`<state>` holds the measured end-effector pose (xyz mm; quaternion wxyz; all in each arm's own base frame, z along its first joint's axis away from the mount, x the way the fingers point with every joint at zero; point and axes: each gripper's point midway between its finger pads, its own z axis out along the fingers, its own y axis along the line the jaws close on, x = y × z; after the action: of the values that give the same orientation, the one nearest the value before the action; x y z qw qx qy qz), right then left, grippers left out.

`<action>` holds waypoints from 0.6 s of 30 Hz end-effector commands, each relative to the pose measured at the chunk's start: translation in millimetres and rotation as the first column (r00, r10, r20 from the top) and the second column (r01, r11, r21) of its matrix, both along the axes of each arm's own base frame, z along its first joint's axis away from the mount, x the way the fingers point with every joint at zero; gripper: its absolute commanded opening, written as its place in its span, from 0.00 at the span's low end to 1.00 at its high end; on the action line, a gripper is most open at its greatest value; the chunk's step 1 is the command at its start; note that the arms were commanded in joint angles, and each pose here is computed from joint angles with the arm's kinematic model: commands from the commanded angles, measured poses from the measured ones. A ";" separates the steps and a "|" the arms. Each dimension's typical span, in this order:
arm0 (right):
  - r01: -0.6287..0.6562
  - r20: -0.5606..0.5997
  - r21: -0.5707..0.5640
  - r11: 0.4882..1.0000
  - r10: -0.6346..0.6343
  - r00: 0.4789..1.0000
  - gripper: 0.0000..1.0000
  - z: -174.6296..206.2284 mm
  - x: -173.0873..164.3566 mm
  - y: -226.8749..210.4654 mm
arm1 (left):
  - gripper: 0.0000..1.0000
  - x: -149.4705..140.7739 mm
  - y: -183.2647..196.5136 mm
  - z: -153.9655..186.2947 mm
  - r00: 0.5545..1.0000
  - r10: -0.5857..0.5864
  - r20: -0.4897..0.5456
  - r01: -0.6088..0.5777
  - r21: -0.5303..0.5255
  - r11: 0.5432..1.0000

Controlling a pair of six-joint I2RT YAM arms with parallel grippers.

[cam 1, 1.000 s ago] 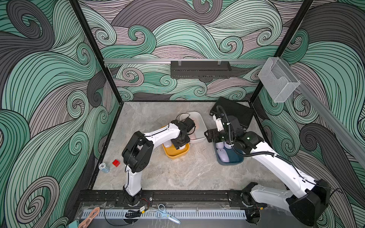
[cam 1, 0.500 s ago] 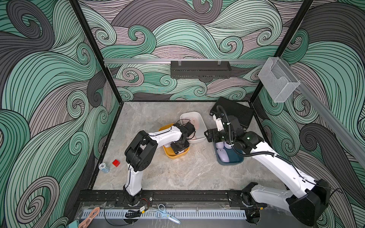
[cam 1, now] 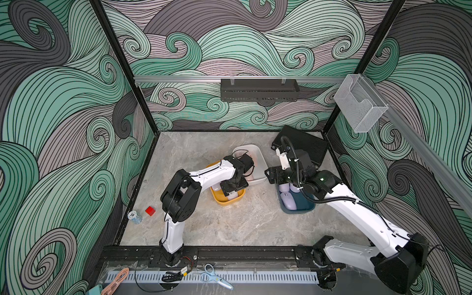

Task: Place the mice by color into the storage box
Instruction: Place the mouse in the storage box, then move the storage box to the center of the board.

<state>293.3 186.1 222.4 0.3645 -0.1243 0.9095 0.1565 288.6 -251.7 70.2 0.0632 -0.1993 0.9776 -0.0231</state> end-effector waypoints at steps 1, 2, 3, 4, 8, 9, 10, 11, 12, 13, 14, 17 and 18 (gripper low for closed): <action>0.017 -0.013 -0.025 1.000 -0.017 1.000 0.82 -1.7 6.2 -1.8 | 0.78 -2.0 15.2 45.8 0.993 -0.099 0.065 0.099 0.012 0.995; 0.015 -0.019 -0.032 0.999 -0.016 1.000 0.79 -3.0 7.8 -0.6 | 0.76 -1.9 22.5 53.3 0.990 -0.114 0.084 0.113 0.016 0.993; 0.017 -0.022 -0.040 0.999 -0.018 1.000 0.76 -4.3 10.5 -0.1 | 0.74 -2.8 32.6 57.6 0.988 -0.122 0.098 0.119 0.033 0.992; 0.019 -0.025 -0.051 0.999 -0.020 0.999 0.73 -6.4 13.8 0.8 | 0.72 -3.6 46.4 61.8 0.988 -0.108 0.111 0.103 0.047 0.994; 0.009 -0.062 -0.094 0.996 -0.014 0.998 0.62 -16.7 27.7 8.6 | 0.66 -9.6 87.4 49.0 0.992 -0.059 0.108 0.058 0.007 0.998; 0.004 -0.075 -0.104 0.995 -0.012 0.997 0.61 -19.2 31.6 10.9 | 0.63 -11.6 95.5 39.9 0.994 -0.054 0.093 0.054 -0.004 0.999; 0.000 -0.082 -0.109 0.994 -0.009 0.997 0.61 -20.9 35.6 13.8 | 0.62 -13.0 101.3 31.1 0.996 -0.058 0.072 0.058 -0.006 0.998; -0.001 -0.086 -0.113 0.994 -0.008 0.996 0.61 -22.0 38.9 15.7 | 0.61 -14.3 105.6 24.3 0.997 -0.063 0.050 0.063 0.003 0.998; -0.004 -0.091 -0.115 0.993 -0.006 0.996 0.61 -22.0 41.7 18.1 | 0.59 -15.5 111.7 17.5 0.999 -0.052 0.015 0.052 0.021 0.998; -0.008 -0.095 -0.113 0.994 -0.003 0.995 0.61 -22.8 43.9 20.3 | 0.57 -14.9 113.6 11.7 0.998 -0.060 -0.006 0.060 0.030 0.998; -0.012 -0.099 -0.111 0.994 0.001 0.995 0.61 -23.0 45.6 22.9 | 0.56 -13.6 112.8 3.9 0.997 -0.075 -0.022 0.076 0.032 0.997; -0.019 -0.116 -0.105 0.994 0.007 0.993 0.61 -25.4 47.5 26.9 | 0.52 -8.1 109.7 -14.0 0.994 -0.098 -0.039 0.099 0.030 0.995; -0.021 -0.121 -0.106 0.994 0.008 0.993 0.61 -26.1 47.1 27.3 | 0.49 -7.0 112.3 -17.7 0.995 -0.090 -0.050 0.092 0.045 0.995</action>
<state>341.2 213.9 191.1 0.3060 -0.1387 0.9348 0.1153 274.6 -135.9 59.4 0.0444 -0.1760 0.9834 0.0081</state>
